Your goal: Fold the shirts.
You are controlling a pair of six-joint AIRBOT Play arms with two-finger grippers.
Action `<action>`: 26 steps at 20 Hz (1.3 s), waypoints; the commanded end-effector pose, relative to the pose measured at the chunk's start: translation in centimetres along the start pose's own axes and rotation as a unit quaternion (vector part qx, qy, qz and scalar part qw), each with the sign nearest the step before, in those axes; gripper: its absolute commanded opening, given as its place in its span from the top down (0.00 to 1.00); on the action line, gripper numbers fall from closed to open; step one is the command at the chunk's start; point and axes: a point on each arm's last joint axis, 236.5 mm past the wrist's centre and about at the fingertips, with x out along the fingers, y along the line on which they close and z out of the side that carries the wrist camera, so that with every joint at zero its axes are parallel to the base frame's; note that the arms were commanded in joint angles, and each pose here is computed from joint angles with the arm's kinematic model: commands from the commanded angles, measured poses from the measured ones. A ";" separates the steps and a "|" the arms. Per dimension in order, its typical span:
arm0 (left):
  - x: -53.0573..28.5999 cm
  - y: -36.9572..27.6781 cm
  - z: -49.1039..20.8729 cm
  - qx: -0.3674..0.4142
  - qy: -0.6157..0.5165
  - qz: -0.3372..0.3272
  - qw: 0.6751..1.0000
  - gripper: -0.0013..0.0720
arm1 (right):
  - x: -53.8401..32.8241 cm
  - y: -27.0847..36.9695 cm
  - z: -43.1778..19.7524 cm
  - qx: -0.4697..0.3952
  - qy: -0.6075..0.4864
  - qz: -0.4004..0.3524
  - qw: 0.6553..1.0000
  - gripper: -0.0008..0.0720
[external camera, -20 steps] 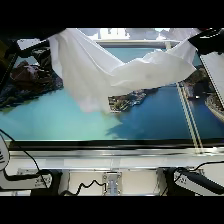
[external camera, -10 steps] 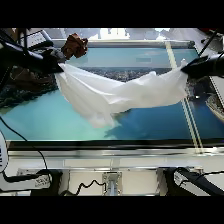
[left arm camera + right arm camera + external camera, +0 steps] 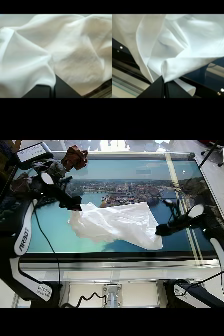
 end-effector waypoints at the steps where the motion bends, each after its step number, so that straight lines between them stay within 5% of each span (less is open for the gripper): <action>1: 5.5 1.0 -0.8 -0.019 0.049 0.001 0.999 0.96 | 5.0 -0.3 -4.3 0.037 0.042 0.013 0.998 0.96; 6: 5.3 2.1 2.4 -0.050 -0.005 0.004 0.999 0.93 | 5.5 -1.0 -3.4 0.040 0.019 0.001 0.999 0.96; 7: 4.4 1.9 3.3 -0.048 -0.020 0.002 0.999 0.76 | 5.5 -1.1 -3.2 0.040 0.013 -0.002 0.999 0.96; 8: 3.0 1.5 4.4 -0.041 -0.037 -0.001 0.998 0.47 | 5.5 -1.2 -3.0 0.040 0.010 -0.003 0.999 0.96; 9: 1.5 1.0 5.6 -0.032 -0.054 -0.006 0.998 0.37 | 5.5 -1.2 -3.0 0.040 0.010 -0.004 0.999 0.96; 13: -7.8 -4.8 9.3 0.033 -0.138 -0.063 0.988 0.37 | 5.4 -1.4 -2.6 0.039 0.002 -0.007 0.999 0.95; 14: -9.9 -5.8 9.1 0.048 -0.149 -0.064 0.986 0.37 | 5.4 -1.4 -2.5 0.039 -0.001 -0.008 0.999 0.88; 16: -13.1 -6.9 6.8 0.079 -0.149 -0.049 0.984 0.37 | 5.4 -1.3 -2.3 0.041 -0.004 -0.005 0.999 0.42; 26: -19.4 -3.4 -7.7 0.031 -0.119 0.069 0.990 0.38 | -1.4 -0.7 4.5 -0.015 -0.077 -0.032 0.996 0.42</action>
